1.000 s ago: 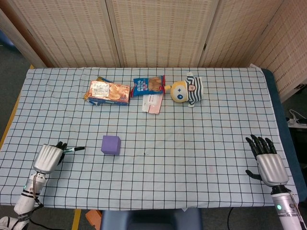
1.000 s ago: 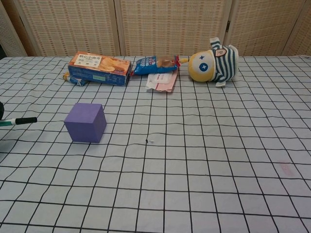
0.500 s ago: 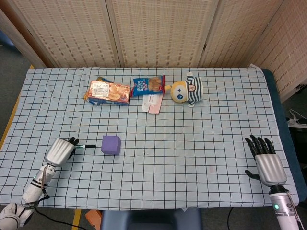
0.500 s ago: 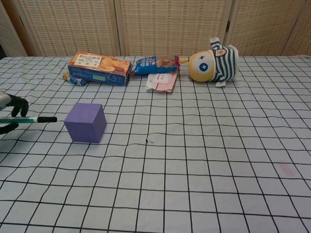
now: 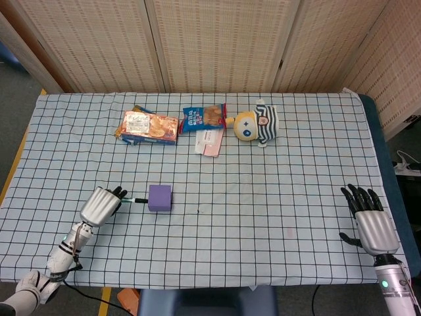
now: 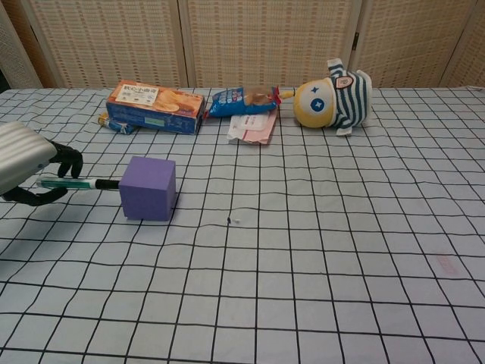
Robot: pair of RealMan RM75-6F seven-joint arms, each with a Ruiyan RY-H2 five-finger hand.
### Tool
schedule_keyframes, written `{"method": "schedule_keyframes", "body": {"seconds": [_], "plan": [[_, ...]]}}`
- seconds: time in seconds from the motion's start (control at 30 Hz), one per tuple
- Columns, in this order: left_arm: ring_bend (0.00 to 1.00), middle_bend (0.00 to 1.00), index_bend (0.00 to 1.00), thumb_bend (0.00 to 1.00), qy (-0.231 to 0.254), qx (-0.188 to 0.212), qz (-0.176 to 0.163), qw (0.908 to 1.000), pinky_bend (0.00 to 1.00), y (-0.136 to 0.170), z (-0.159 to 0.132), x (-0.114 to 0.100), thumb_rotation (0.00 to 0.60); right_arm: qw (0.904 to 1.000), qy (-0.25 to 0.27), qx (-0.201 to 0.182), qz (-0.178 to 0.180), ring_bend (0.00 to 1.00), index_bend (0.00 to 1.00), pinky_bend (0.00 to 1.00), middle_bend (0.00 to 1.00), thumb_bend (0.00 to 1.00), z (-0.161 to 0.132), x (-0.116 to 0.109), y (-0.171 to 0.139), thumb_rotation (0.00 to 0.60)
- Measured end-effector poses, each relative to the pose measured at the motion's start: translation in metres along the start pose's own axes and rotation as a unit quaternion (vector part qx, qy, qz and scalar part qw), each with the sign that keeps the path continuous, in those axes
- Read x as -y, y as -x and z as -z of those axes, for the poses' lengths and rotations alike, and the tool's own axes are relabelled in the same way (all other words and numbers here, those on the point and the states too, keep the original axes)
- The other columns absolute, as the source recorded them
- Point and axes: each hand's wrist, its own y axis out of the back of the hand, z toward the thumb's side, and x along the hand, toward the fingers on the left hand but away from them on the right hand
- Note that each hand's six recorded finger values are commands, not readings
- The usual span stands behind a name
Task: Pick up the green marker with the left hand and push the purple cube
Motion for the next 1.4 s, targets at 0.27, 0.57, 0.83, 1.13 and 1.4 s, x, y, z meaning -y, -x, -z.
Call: {"method": "schedule_keyframes", "body": {"seconds": [0.27,0.57,0.83,1.13,1.4], "plan": [[0.87,0.78,0.76,0.68,-0.013,0.017,0.006,0.9998,1.00,-0.016,-0.017,0.000,0.600,1.0000,0.002,-0.002,0.002,0.00,0.00,0.00,0.00,0.03,0.002,-0.003,-0.004,0.600],[0.87,0.79,0.76,0.68,-0.008,0.016,-0.006,0.9998,1.00,-0.039,-0.035,-0.005,0.600,1.0000,0.009,0.001,-0.002,0.00,0.00,0.00,0.00,0.03,0.005,-0.004,-0.004,0.600],[0.87,0.79,0.76,0.68,-0.009,0.006,-0.009,0.9999,1.00,-0.061,-0.041,-0.008,0.600,0.9999,0.012,0.001,-0.008,0.00,0.00,0.00,0.00,0.03,0.006,-0.004,-0.003,0.600],[0.88,0.79,0.76,0.68,-0.012,0.011,-0.008,0.9998,1.00,-0.082,-0.049,-0.010,0.600,0.9998,0.013,0.008,-0.008,0.00,0.00,0.00,0.00,0.03,0.010,-0.005,0.000,0.600],[0.88,0.79,0.76,0.68,-0.017,0.040,-0.023,0.9988,1.00,-0.102,-0.074,-0.020,0.600,0.9997,0.017,0.014,-0.006,0.00,0.00,0.00,0.00,0.03,0.014,-0.007,0.000,0.600]]}}
